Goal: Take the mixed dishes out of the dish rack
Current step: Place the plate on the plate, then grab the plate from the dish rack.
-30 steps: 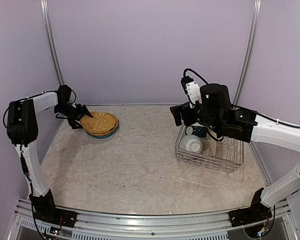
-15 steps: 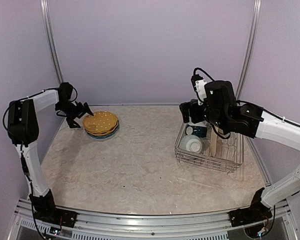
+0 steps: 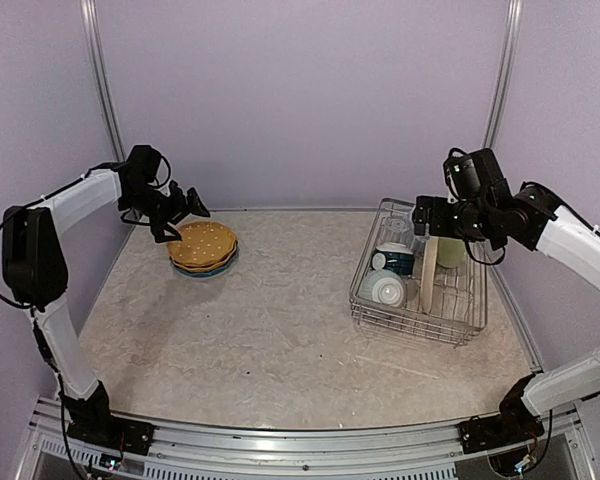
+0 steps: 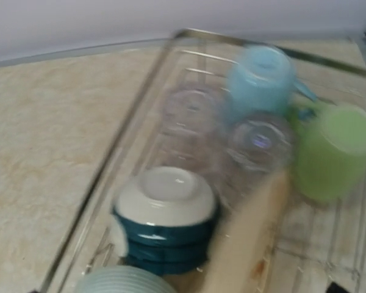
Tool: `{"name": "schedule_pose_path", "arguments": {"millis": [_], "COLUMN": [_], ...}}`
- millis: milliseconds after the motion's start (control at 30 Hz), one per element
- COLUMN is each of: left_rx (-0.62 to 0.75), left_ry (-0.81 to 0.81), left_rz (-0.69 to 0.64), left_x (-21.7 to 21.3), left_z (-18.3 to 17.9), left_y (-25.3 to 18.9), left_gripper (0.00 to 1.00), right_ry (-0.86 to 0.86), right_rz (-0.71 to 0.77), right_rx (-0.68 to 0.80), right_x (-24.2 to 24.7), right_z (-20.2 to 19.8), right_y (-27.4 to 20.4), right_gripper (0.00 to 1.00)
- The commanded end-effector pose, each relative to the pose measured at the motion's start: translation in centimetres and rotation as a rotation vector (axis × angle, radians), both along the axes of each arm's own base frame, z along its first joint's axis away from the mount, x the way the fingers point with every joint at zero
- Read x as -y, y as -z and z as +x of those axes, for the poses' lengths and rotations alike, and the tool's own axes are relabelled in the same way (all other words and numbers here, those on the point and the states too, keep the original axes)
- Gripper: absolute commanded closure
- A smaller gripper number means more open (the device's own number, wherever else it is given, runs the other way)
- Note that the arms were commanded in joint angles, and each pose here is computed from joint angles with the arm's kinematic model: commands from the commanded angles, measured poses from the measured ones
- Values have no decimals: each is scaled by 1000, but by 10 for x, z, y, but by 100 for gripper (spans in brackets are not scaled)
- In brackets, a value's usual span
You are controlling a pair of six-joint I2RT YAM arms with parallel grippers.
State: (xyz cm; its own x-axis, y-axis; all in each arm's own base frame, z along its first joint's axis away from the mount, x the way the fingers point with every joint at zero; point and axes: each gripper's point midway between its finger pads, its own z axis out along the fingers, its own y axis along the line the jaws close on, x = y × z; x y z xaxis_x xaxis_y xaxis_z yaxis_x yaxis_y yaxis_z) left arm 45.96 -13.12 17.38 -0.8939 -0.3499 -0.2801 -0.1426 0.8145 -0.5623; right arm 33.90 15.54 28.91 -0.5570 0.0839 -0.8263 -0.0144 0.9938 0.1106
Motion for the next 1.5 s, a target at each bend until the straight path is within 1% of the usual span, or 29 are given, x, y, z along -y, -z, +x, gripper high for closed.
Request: {"name": "schedule_pose_path", "arguments": {"millis": [0, 100, 200, 433, 600, 700, 933, 1033, 1200, 1367, 1467], "left_rx": [116, 138, 144, 148, 143, 138, 119, 106, 105, 96, 89], "left_ry": [88, 123, 148, 208, 227, 234, 250, 257, 257, 261, 263], "left_rz": [-23, -47, -71, -100, -107, -106, -100, -112, -86, -77, -74], "left_x": [29, 43, 55, 78, 86, 89, 96, 99, 98, 100, 101], "left_z": [-16, -24, -32, -45, -49, -50, -52, -53, -52, -52, -52], "left_y": [-39, -51, -56, -62, -61, -60, -52, -50, -46, -41, -39], "left_gripper": [1, 1, 1, 1, 1, 1, 1, 1, 1, 1, 1], "right_ry": [88, 104, 104, 122, 142, 145, 157, 165, 175, 182, 191], "right_rz": [106, 175, 225, 222, 206, 207, 213, 213, 217, 218, 206], "right_rx": [-116, -160, -200, -270, -308, -317, -311, -299, -275, -248, -235], "right_x": [33, 40, 38, 30, 29, 29, 32, 34, 38, 42, 47], "right_z": [-14, -9, -2, 14, 20, 19, 15, 14, 12, 9, 7], "right_y": [23, 42, 61, 93, 113, 121, 123, 121, 113, 100, 91], "right_gripper": [2, 8, 18, 36, 45, 54, 65, 73, 84, 89, 94]}}
